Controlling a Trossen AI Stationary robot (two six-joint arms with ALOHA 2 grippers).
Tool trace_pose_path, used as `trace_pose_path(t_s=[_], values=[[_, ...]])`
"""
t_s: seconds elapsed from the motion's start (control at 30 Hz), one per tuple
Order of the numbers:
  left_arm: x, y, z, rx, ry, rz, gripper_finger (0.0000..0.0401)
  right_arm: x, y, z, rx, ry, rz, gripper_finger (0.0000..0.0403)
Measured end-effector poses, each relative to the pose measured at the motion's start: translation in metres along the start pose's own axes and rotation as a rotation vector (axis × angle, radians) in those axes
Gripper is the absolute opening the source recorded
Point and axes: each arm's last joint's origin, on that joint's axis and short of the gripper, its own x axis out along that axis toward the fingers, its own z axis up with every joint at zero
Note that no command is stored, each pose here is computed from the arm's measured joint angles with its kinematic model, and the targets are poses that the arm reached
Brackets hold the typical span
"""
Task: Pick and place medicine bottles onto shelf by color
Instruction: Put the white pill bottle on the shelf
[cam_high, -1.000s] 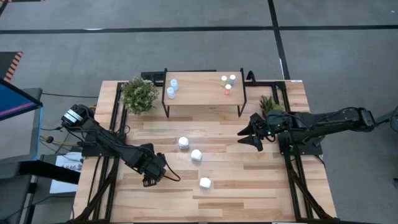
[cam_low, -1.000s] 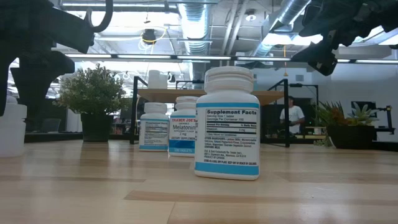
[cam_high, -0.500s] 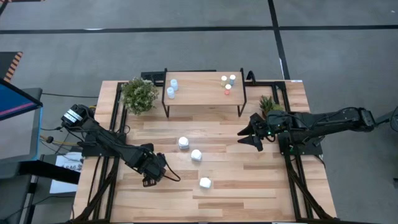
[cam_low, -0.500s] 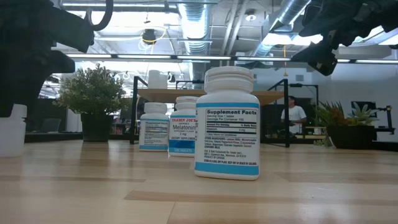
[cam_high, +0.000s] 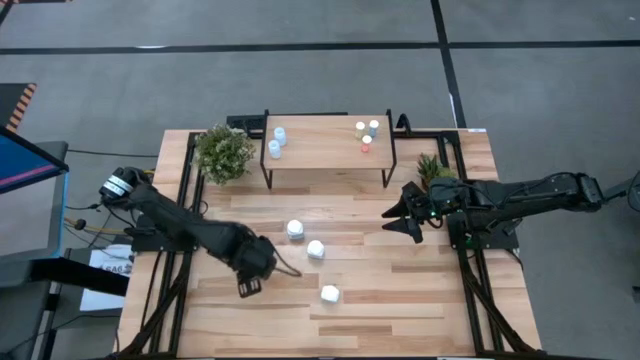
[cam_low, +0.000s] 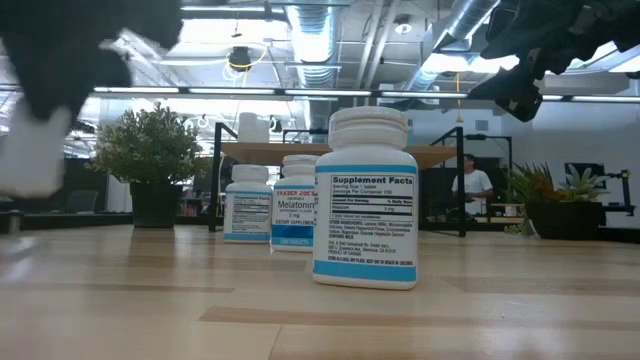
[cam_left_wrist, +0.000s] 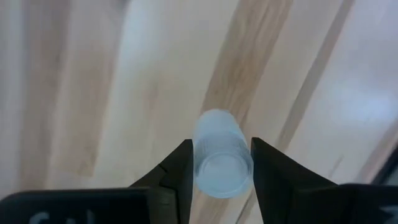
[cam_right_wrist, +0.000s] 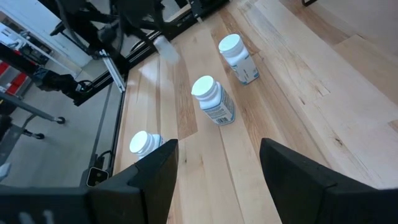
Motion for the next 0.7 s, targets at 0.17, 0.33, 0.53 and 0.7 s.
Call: trace_pose_path(t_s=[0.17,0.33,0.53,0.7], values=[[-0.045,0.015,0.030,-0.049,-0.067,-0.021,0.0104,0.000,0.000,0.000,0.000,0.000,0.000,0.0249],[-0.082,0.054,0.053,-0.152,-0.087,0.046,0.0105,0.000,0.000,0.000,0.000,0.000,0.000,0.0249],[-0.110,0.109,0.077,-0.307,-0.161,0.056,0.0103,0.000,0.000,0.000,0.000,0.001,0.000,0.0249],[-0.129,0.142,0.088,-0.381,-0.250,0.050,0.0103,0.000,0.000,0.000,0.000,0.000,0.000,0.0249]])
